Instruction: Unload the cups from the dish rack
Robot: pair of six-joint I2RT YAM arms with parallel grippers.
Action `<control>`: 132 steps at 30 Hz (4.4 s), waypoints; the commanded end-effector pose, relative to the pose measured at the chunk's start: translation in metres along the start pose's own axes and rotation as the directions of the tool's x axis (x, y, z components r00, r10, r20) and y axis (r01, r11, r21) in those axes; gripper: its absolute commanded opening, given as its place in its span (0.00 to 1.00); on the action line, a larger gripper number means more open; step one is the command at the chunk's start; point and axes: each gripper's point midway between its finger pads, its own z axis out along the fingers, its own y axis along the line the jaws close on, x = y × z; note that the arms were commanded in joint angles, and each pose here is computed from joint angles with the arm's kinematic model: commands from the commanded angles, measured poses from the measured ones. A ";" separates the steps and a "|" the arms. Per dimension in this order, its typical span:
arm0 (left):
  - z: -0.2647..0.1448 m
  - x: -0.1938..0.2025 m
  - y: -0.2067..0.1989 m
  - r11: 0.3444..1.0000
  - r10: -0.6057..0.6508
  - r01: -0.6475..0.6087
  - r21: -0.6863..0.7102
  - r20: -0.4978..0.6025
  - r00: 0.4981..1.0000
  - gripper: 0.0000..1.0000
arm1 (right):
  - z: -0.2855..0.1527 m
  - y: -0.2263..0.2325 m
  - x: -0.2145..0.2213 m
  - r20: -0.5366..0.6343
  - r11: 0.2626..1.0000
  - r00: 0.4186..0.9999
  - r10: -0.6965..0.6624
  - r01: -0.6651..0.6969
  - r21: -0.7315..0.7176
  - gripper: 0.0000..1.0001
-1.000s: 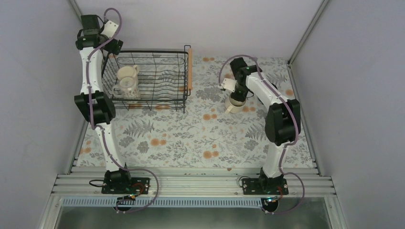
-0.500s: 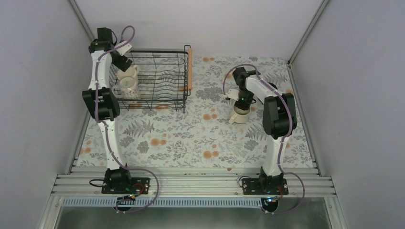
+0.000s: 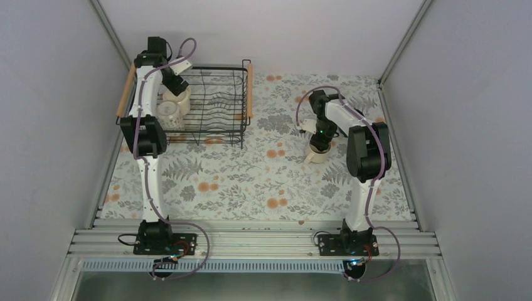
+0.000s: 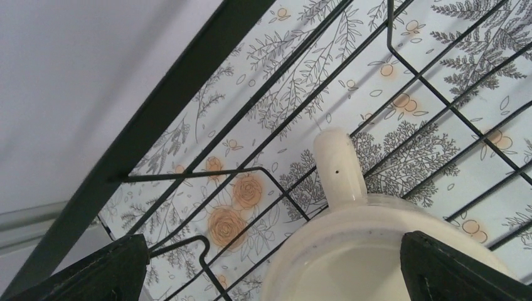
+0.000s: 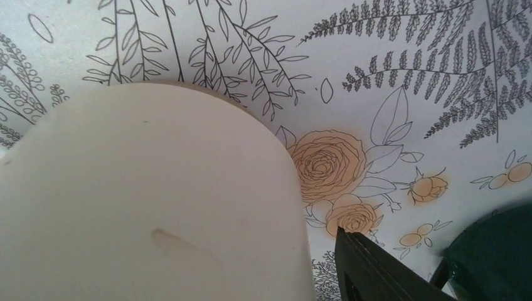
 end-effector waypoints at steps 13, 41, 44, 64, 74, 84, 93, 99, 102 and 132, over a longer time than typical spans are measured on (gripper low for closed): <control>0.012 0.001 -0.030 0.994 0.049 -0.045 0.096 -0.035 0.998 1.00 | -0.020 -0.018 0.001 0.043 0.996 0.998 0.034 -0.037 0.077 0.65; 0.000 -0.039 -0.079 0.989 0.060 -0.057 0.139 -0.018 0.998 1.00 | -0.046 -0.021 -0.005 0.148 0.990 0.988 0.055 -0.074 0.123 0.73; 0.015 -0.037 -0.076 0.992 0.030 -0.025 0.124 -0.039 0.999 1.00 | -0.043 -0.020 -0.005 0.152 0.990 0.987 0.055 -0.074 0.119 0.73; 0.058 -0.021 -0.119 0.969 0.045 -0.020 0.248 -0.098 0.994 0.79 | -0.034 -0.016 -0.011 0.167 0.993 0.984 0.055 -0.071 0.092 0.69; 0.053 -0.006 -0.134 0.950 0.042 0.008 0.312 -0.154 0.987 0.32 | -0.036 -0.011 -0.009 0.165 0.994 0.984 0.060 -0.074 0.080 0.66; 0.054 0.011 -0.131 0.958 0.085 -0.015 0.285 -0.235 0.968 0.39 | -0.041 -0.004 -0.006 0.172 0.995 0.983 0.059 -0.071 0.066 0.66; 0.023 0.004 -0.116 0.971 0.150 -0.098 0.220 -0.235 0.960 0.63 | -0.033 0.002 -0.002 0.159 0.997 0.986 0.055 -0.064 0.054 0.67; 0.006 0.010 -0.105 0.972 0.197 -0.152 0.179 -0.267 0.943 0.61 | -0.028 0.005 -0.003 0.155 0.997 0.987 0.051 -0.059 0.043 0.66; -0.001 0.014 -0.101 0.969 0.225 -0.183 0.167 -0.289 0.930 0.58 | -0.027 0.006 -0.003 0.157 0.998 0.986 0.049 -0.055 0.037 0.66; -0.084 -0.087 -0.099 0.964 0.265 -0.266 -0.026 -0.039 0.963 0.02 | -0.078 0.021 -0.013 0.309 0.999 0.950 0.040 -0.038 -0.014 0.77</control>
